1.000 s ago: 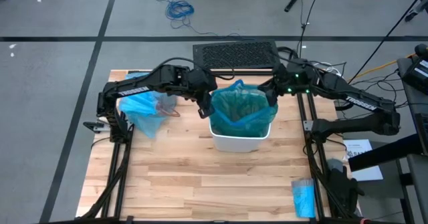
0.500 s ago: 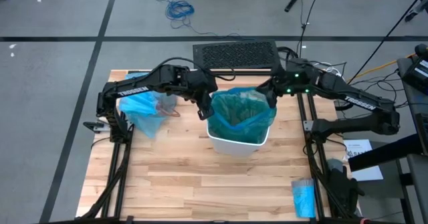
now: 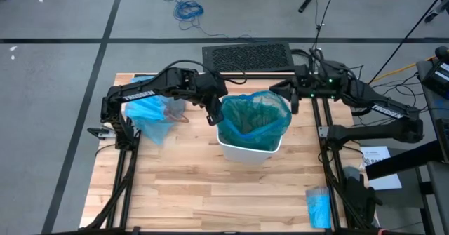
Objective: Place trash/remove bag and relplace
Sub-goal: Insert the new blue trash bag into the white trash bin
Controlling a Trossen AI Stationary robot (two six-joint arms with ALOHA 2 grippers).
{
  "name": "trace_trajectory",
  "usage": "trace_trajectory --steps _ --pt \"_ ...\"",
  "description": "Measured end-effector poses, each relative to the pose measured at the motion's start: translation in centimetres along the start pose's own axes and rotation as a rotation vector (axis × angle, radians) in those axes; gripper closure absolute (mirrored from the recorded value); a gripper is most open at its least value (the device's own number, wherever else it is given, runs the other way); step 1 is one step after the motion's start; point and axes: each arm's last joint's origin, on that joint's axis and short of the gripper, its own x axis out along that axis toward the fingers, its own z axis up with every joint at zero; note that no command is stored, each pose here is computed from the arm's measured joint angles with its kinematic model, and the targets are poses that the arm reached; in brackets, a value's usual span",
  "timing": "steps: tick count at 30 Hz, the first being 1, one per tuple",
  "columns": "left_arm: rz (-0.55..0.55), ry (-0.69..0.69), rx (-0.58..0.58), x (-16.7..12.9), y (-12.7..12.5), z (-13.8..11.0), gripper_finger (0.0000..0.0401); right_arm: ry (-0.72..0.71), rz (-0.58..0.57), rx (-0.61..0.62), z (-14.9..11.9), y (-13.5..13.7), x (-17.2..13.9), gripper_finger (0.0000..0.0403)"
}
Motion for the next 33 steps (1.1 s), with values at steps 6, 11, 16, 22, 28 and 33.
trace_trajectory --steps 6,11,16,22,28,33 --pt "0.003 -0.006 0.016 -0.2 0.0 0.0 0.0401 0.116 0.156 0.028 -0.9 0.9 1.4 0.0403" --pt "0.005 -0.017 0.025 -0.2 0.1 0.1 0.0401 0.157 0.161 0.036 -1.4 0.7 3.8 0.0403" --pt "0.006 -0.017 0.025 -0.2 0.1 0.1 0.0401 0.178 0.148 0.040 -1.9 0.1 6.6 0.0403" --pt "0.006 -0.016 0.023 -0.2 0.1 0.1 0.0401 0.136 0.092 0.075 -1.6 -1.7 8.5 0.0403" --pt "0.006 -0.014 0.022 -0.2 0.1 0.0 0.0401 0.167 0.030 0.142 -1.8 -3.3 8.8 0.0403" --pt "0.006 -0.013 0.022 -0.2 0.1 0.0 0.0401 0.252 0.007 0.188 -2.6 -3.6 8.6 0.0403"
